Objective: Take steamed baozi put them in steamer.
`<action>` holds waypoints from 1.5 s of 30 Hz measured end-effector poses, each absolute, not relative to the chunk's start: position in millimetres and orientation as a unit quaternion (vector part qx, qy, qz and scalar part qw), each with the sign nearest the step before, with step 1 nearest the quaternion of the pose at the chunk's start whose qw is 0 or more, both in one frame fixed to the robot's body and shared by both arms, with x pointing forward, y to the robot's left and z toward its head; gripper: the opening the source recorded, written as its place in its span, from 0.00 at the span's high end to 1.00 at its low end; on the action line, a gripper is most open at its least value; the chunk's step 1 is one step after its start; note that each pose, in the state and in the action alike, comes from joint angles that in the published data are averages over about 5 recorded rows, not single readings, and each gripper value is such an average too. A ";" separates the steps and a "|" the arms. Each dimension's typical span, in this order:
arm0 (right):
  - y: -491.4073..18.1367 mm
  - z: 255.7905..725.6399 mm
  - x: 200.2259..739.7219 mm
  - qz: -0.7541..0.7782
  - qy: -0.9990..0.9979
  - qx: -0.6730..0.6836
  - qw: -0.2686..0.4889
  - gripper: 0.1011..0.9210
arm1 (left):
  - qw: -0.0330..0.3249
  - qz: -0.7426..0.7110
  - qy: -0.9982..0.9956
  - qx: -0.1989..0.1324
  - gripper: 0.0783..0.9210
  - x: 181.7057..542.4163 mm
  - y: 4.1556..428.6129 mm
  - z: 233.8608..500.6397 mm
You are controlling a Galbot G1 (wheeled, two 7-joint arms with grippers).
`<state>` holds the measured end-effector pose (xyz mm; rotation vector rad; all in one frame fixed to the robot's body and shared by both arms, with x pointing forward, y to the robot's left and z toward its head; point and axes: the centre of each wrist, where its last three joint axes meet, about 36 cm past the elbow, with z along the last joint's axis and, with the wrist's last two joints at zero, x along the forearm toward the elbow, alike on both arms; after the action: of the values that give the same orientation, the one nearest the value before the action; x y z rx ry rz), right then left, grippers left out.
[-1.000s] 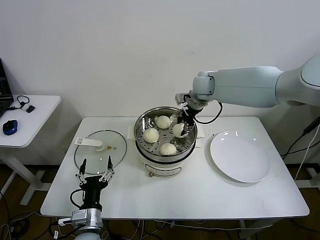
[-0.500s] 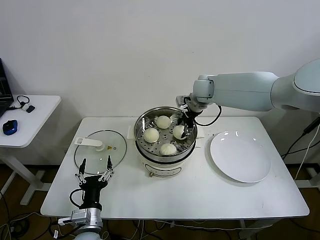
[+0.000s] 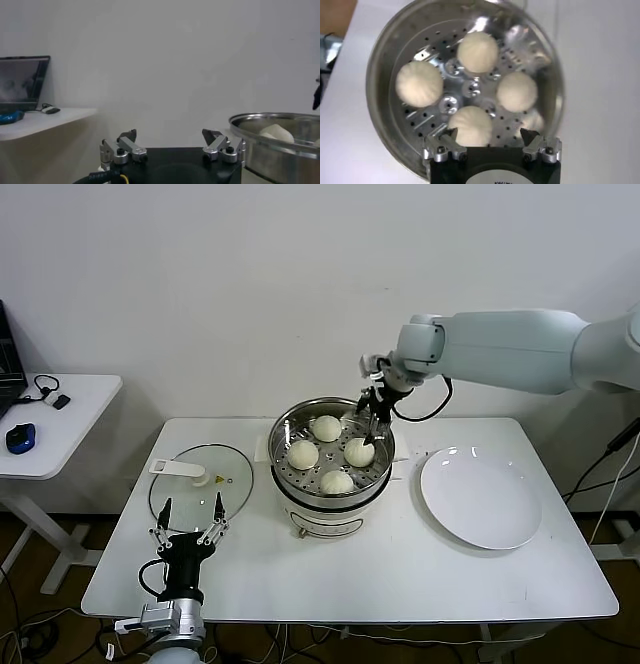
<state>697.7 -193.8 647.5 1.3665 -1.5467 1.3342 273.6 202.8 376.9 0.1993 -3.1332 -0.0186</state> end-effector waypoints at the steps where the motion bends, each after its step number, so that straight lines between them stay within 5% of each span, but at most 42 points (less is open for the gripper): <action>1: -198.3 650.4 696.8 0.509 -0.602 0.518 0.332 0.12 | 0.001 -0.006 -0.998 0.063 0.12 273.6 202.3 377.0; 15: -250.4 635.9 639.4 0.406 -0.792 0.406 0.208 0.12 | 0.002 -0.015 -0.998 0.061 0.12 271.1 201.6 378.1; 37: -290.8 524.1 483.5 0.162 -0.954 0.249 -0.037 0.12 | 0.007 -0.034 -0.998 0.060 0.12 266.7 198.8 373.3; 45: -299.1 438.8 413.4 0.083 -0.977 0.184 -0.066 0.12 | 0.007 -0.041 -0.997 0.064 0.12 263.4 198.7 370.9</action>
<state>413.4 -299.1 438.8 0.6027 -3.2062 0.2717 263.4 198.7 370.9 0.2002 -3.1182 -0.1267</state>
